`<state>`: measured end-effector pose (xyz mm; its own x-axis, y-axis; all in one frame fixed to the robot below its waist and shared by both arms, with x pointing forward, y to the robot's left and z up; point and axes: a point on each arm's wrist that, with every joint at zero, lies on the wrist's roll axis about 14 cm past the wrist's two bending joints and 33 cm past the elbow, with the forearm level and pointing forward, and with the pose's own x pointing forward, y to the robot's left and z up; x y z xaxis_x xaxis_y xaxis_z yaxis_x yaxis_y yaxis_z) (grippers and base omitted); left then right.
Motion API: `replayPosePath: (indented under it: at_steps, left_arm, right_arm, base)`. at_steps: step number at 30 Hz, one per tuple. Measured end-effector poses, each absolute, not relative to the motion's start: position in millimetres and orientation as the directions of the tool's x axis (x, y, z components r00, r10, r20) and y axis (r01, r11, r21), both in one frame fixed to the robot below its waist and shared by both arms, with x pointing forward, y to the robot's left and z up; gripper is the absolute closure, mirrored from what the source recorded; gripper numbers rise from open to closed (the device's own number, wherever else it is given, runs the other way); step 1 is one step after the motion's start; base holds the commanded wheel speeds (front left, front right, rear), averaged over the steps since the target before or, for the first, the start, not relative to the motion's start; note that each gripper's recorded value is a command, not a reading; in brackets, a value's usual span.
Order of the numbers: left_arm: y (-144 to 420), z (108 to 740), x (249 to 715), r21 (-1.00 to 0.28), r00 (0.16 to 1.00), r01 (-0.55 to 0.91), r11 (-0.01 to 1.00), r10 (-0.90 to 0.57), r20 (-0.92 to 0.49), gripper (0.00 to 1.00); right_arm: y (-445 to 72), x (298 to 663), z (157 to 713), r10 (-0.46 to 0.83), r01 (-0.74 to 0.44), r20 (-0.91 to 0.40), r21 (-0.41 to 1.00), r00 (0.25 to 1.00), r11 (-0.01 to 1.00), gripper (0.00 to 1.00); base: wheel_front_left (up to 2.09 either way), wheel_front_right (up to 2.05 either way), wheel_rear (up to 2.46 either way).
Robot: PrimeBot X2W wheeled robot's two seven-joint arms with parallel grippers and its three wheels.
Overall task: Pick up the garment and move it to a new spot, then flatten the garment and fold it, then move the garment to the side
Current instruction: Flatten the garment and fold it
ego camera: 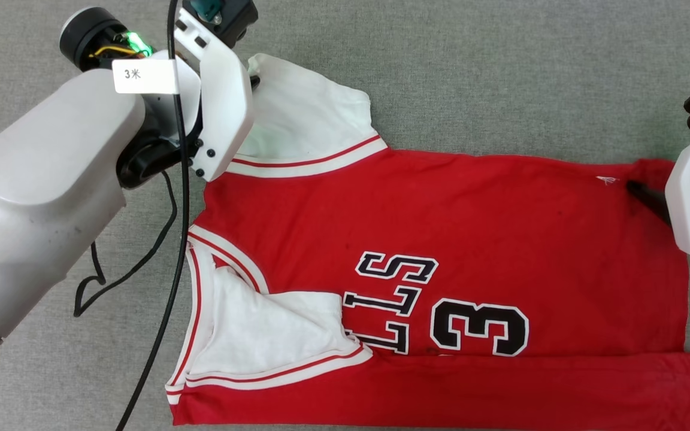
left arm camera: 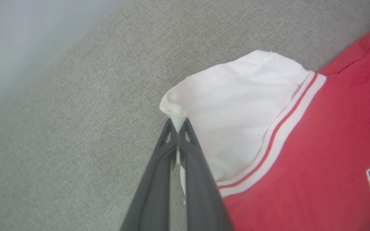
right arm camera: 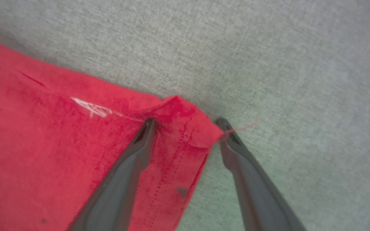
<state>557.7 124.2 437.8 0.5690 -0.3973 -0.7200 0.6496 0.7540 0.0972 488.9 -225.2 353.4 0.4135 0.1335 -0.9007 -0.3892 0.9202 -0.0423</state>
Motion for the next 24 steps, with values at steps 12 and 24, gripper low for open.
replayPosePath:
  at_steps: [12,24]
  left_arm:
    - [133,459,538,0.102,0.600,0.631,0.769,-0.402,-0.692,1.00]
    - [139,484,479,0.083,0.638,0.620,0.780,-0.441,-0.631,1.00]
  right_arm:
    - [-215,498,391,0.214,-0.377,-0.761,-0.043,0.613,0.925,1.00]
    - [-214,461,437,0.270,-0.368,-0.611,-0.039,0.744,0.929,1.00]
  base:
    - [0.00,0.00,0.00]
    - [0.00,0.00,0.00]
